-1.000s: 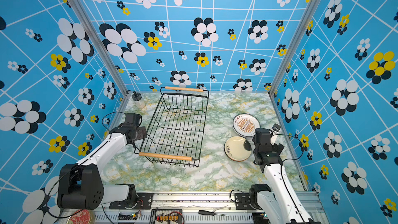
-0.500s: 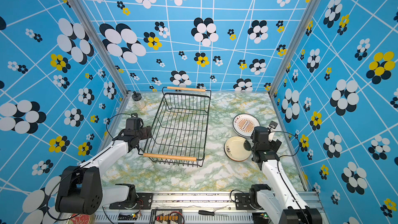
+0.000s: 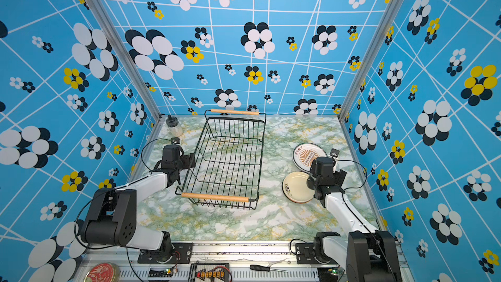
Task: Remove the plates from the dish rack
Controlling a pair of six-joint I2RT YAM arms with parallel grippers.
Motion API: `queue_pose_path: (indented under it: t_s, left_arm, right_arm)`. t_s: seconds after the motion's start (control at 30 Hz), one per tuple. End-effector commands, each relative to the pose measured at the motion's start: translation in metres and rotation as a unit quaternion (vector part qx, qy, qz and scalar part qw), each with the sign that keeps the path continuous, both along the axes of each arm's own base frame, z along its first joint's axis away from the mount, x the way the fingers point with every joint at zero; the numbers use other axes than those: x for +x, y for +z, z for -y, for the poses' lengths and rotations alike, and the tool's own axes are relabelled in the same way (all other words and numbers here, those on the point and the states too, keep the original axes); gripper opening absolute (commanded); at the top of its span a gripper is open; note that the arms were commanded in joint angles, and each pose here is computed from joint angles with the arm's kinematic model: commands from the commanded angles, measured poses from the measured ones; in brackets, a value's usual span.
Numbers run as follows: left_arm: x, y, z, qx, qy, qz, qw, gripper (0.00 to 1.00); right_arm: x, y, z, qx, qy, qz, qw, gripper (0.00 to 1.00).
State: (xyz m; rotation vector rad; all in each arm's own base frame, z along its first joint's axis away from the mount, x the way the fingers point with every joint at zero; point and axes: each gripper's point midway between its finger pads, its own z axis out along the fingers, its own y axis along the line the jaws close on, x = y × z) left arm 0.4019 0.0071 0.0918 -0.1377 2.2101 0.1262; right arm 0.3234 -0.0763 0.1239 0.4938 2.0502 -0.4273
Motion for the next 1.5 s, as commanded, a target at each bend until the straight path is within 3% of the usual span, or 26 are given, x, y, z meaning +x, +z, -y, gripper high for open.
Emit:
queue_pose_path:
  t_s: [0.0,0.13,0.3,0.63,0.73,1.0,1.2,1.47]
  left_arm:
    - [0.010,0.006,0.005,-0.002,-0.023,0.043,0.999,0.99]
    - [0.007,0.008,0.004,-0.002,-0.029,0.065,0.997,0.99]
    - [-0.002,0.019,-0.006,0.004,-0.014,0.135,0.991,0.99]
    - [0.003,0.011,0.000,0.000,-0.034,0.127,0.991,0.99]
    - [0.003,0.011,0.001,0.007,-0.034,0.126,0.991,0.99]
    - [0.002,0.011,0.004,0.015,-0.037,0.130,0.991,0.99]
    - [-0.005,0.006,0.006,0.012,-0.048,0.162,0.985,0.99]
    - [-0.006,0.004,0.006,0.007,-0.047,0.154,0.987,0.99]
  right_arm:
    - [0.014,0.004,-0.005,-0.010,0.031,0.016,0.999,0.99]
    - [0.024,-0.001,-0.013,-0.013,0.058,0.026,0.998,0.99]
    - [0.032,-0.006,-0.022,0.002,0.084,0.052,0.995,0.99]
    - [0.048,0.000,-0.037,-0.006,0.133,0.120,0.984,0.99]
    - [0.058,-0.011,-0.049,-0.002,0.171,0.113,0.979,0.99]
    - [0.063,-0.025,-0.058,-0.004,0.199,0.126,0.972,0.99]
    - [0.070,-0.030,-0.051,0.000,0.177,0.092,0.980,0.99]
    - [0.071,-0.029,-0.051,0.000,0.176,0.094,0.980,0.99]
